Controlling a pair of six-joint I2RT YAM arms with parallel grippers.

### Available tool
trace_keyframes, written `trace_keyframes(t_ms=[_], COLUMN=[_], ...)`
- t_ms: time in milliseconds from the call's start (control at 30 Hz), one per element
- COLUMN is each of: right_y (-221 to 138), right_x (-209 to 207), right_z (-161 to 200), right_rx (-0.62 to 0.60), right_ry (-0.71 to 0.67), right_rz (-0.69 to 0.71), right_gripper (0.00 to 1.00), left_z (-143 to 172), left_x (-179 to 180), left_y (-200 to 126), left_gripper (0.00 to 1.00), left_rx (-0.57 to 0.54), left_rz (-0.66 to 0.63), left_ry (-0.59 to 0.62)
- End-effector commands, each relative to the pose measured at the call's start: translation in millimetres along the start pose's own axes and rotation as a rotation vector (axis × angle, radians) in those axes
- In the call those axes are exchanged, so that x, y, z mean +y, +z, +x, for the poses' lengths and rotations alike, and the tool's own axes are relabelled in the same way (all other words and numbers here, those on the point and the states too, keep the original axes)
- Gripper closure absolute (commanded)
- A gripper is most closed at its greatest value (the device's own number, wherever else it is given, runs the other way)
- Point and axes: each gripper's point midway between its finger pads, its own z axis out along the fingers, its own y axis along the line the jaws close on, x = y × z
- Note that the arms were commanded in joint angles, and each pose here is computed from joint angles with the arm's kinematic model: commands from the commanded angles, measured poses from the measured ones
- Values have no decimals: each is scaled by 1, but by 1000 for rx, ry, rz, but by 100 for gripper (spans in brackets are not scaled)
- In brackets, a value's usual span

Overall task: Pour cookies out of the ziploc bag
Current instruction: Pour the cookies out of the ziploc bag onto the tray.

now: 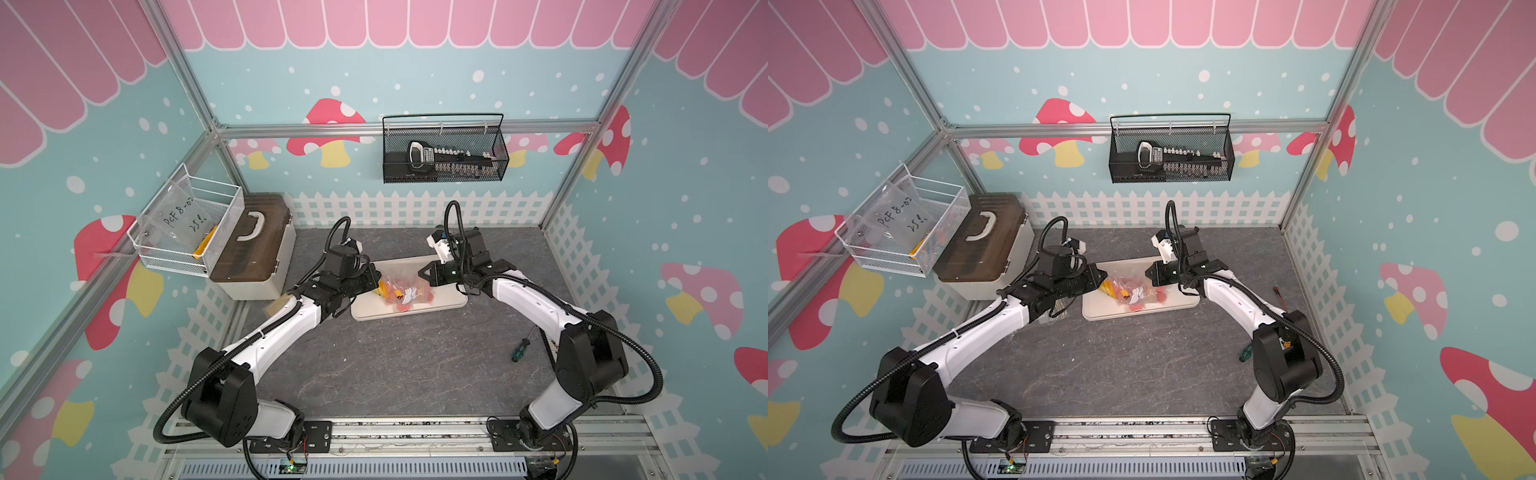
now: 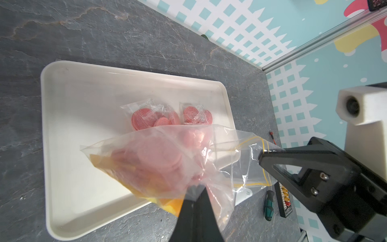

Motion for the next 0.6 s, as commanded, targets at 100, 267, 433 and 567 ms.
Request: trace_keyframes(t_ms=[100,267,433,567], right_y=[8,15,16,17], right_x=[-5,-20,-33,-40], right_z=[-22,-19,-15,-13], right_rx=[-36,-24,-28,-30], right_ry=[-23,1,22,36], right_rz=[-29,-15,0,0], right_gripper=[100,100,100,100], left_z=[-29,-37,-46,-51], left_x=[-14,-23,-32,-35], left_y=[4,14,19,22], left_gripper=[100,100,100,100], left_rx=[-61,-53,-55,-63], left_rz=[42,66,90,90], left_ry=[44,50,55,66])
